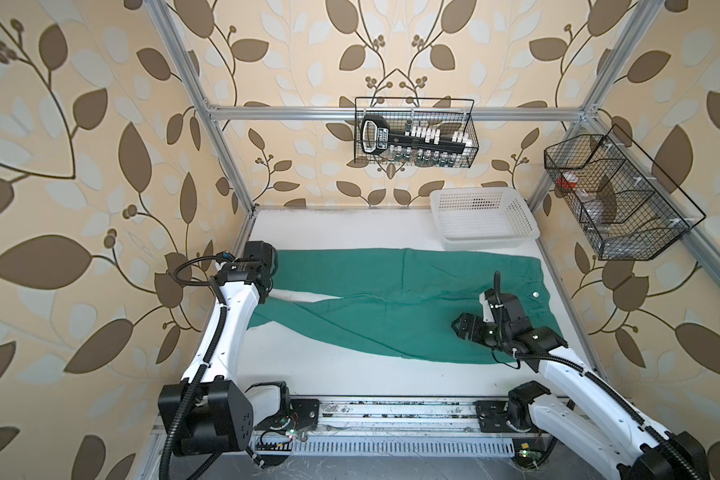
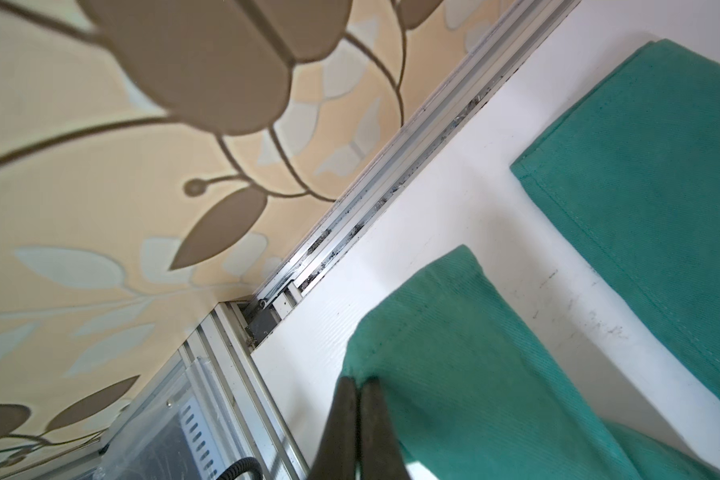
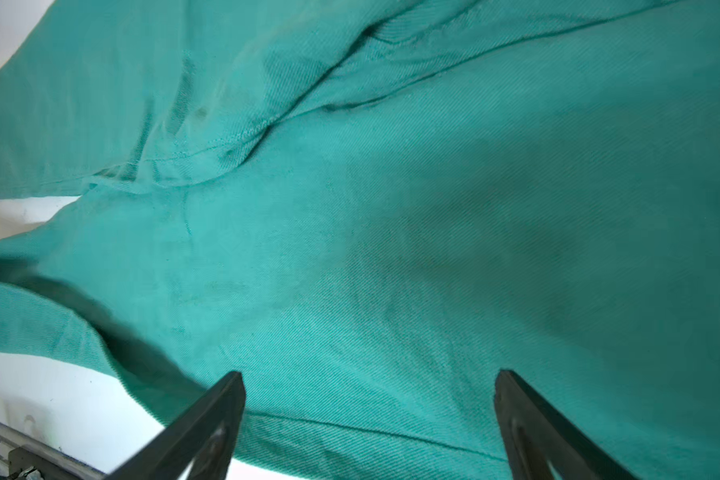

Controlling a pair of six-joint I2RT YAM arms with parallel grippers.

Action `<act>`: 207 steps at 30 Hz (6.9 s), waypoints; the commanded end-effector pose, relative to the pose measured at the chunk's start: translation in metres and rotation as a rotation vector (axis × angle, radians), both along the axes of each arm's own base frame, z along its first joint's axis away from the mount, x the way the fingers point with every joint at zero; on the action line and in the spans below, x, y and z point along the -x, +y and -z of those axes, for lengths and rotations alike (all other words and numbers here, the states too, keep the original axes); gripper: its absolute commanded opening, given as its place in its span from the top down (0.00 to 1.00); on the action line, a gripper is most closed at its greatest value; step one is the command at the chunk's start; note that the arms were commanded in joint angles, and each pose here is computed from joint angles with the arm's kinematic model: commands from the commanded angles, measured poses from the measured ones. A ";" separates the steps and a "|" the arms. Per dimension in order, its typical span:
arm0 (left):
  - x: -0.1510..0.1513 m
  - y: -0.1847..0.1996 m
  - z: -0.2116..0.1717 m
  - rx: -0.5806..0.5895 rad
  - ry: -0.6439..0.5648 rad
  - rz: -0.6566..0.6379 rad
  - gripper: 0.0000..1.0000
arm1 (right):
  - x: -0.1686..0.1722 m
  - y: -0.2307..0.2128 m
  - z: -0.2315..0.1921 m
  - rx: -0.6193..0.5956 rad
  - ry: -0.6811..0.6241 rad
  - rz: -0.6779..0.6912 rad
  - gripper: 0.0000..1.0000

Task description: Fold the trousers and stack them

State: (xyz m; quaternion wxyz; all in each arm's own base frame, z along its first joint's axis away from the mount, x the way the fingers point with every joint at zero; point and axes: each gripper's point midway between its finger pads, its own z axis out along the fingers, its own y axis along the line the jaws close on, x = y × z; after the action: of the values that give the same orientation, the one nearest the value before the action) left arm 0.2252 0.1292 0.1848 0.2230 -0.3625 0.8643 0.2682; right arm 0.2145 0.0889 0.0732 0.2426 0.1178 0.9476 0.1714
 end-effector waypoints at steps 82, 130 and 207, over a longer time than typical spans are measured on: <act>-0.041 -0.083 0.124 0.397 0.008 -0.208 0.31 | -0.009 0.012 -0.026 0.044 0.078 0.241 0.21; -0.012 -0.093 0.034 0.282 -0.089 0.041 1.00 | -0.012 0.017 -0.006 -0.026 0.110 0.196 0.21; 0.003 -0.033 0.145 0.460 0.155 -0.302 1.00 | -0.102 0.121 0.018 0.004 -0.078 -0.214 0.14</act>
State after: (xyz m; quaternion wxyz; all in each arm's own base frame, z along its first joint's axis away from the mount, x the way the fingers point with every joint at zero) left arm 0.2342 0.0886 0.0280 0.0234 -0.5097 0.8545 0.0976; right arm 0.3078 0.2101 0.0527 0.2458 0.0129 0.9460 0.2109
